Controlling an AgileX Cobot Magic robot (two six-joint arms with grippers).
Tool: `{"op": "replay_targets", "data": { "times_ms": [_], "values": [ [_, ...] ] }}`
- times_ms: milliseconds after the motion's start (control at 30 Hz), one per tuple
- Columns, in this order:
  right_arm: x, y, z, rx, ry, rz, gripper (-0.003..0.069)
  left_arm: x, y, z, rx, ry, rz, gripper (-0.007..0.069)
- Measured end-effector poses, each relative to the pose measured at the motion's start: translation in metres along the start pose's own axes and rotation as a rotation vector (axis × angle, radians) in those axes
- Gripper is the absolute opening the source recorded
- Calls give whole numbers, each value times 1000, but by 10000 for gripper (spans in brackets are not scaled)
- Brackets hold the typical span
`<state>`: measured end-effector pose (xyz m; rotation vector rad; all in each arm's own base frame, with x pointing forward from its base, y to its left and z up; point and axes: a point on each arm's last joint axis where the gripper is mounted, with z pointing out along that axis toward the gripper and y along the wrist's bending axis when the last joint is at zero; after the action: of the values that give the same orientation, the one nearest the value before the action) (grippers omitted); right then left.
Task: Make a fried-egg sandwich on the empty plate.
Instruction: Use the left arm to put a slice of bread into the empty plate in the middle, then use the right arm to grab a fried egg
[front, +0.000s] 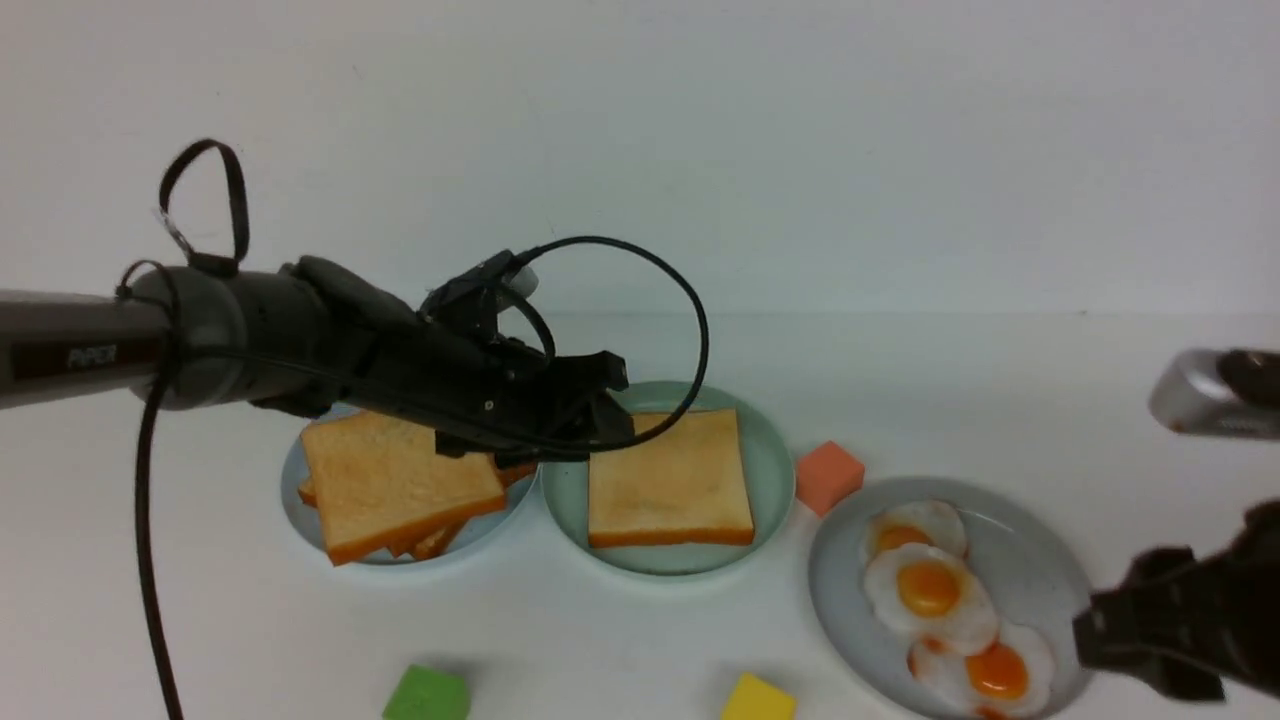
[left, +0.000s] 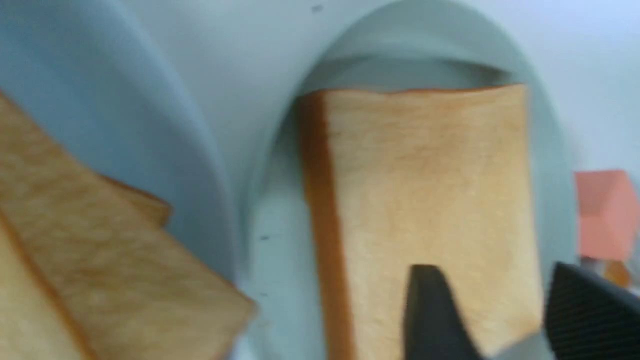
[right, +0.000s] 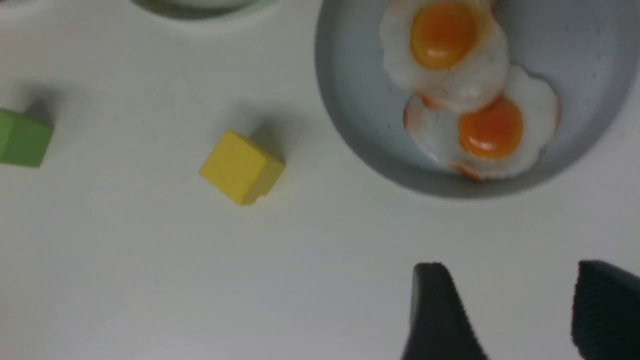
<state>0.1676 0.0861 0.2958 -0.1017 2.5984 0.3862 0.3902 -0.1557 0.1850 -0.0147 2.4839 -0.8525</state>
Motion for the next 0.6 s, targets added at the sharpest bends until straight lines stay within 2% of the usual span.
{"op": "replay_targets", "data": {
  "times_ms": [133,300,467,600],
  "values": [
    [-24,8,6,18,-1,-24,439,-12,-10,-37,-14,-30,63,499],
    [-42,-3,31,54,63,-25,448,-15,-22,-94,-50,14,208,517],
    [-55,-31,64,2,136,42,448,17,-54,-137,-29,136,382,461],
    [-64,-46,82,-100,125,76,448,51,-86,-151,37,169,525,347]
  ]
}}
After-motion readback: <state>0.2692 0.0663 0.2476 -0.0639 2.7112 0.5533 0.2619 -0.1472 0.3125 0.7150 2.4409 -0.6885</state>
